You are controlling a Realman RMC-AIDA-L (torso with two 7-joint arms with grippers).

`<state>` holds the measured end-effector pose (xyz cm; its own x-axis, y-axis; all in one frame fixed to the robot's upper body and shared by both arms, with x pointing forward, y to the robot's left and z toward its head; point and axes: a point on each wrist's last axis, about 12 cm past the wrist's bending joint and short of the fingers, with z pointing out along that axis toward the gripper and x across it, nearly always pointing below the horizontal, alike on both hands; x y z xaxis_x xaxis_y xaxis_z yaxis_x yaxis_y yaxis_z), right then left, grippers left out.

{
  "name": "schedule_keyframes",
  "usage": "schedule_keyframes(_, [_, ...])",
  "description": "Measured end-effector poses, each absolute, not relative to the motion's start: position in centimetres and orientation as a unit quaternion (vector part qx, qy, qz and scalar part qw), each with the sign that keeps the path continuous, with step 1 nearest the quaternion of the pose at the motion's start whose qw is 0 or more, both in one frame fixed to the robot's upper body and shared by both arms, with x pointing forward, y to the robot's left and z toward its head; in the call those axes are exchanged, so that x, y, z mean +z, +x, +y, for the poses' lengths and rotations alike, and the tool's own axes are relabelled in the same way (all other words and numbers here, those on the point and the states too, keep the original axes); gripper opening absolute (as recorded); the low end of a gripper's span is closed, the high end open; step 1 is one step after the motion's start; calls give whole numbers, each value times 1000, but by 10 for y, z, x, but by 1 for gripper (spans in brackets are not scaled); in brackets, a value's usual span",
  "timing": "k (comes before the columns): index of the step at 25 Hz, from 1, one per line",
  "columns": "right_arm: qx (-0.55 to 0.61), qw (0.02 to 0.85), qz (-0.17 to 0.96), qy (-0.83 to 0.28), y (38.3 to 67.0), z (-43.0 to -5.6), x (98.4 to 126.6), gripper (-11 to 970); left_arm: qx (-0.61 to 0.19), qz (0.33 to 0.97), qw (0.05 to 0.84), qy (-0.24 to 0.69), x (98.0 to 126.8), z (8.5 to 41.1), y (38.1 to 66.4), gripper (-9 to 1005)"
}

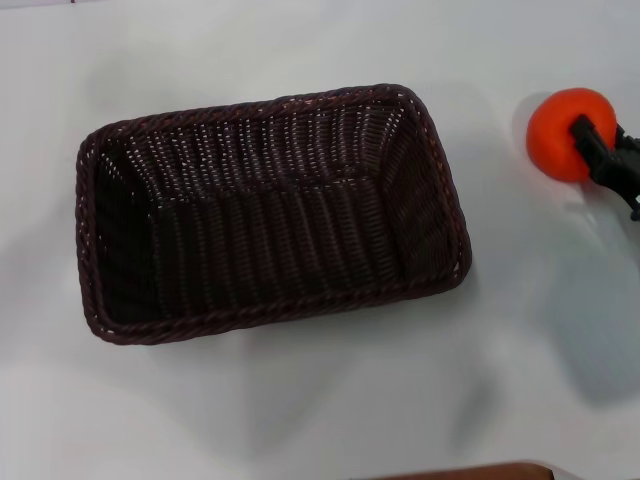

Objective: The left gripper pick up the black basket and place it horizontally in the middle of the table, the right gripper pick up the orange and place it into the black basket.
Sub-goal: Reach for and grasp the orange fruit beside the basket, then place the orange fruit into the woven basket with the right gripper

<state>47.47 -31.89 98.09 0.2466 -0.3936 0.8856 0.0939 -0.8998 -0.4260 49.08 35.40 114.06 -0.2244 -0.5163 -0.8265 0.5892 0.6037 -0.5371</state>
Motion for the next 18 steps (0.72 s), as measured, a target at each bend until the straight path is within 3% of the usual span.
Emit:
schedule_keyframes(2, [-606, 207, 96, -762, 476, -318, 982, 658, -427, 637, 642, 16, 1128, 358, 489, 908])
schedule_keyframes(8, [-614, 234, 103, -746, 476, -320, 988, 414, -401, 628, 667, -21, 1110, 367, 483, 909])
schedule_keyframes(14, [-669, 298, 86, -676, 467, -325, 1014, 308, -380, 620, 684, -49, 1103, 379, 474, 905])
schedule_keyframes(18, [-695, 362, 25, -621, 467, -308, 1035, 274, -354, 616, 702, -58, 1095, 382, 468, 905])
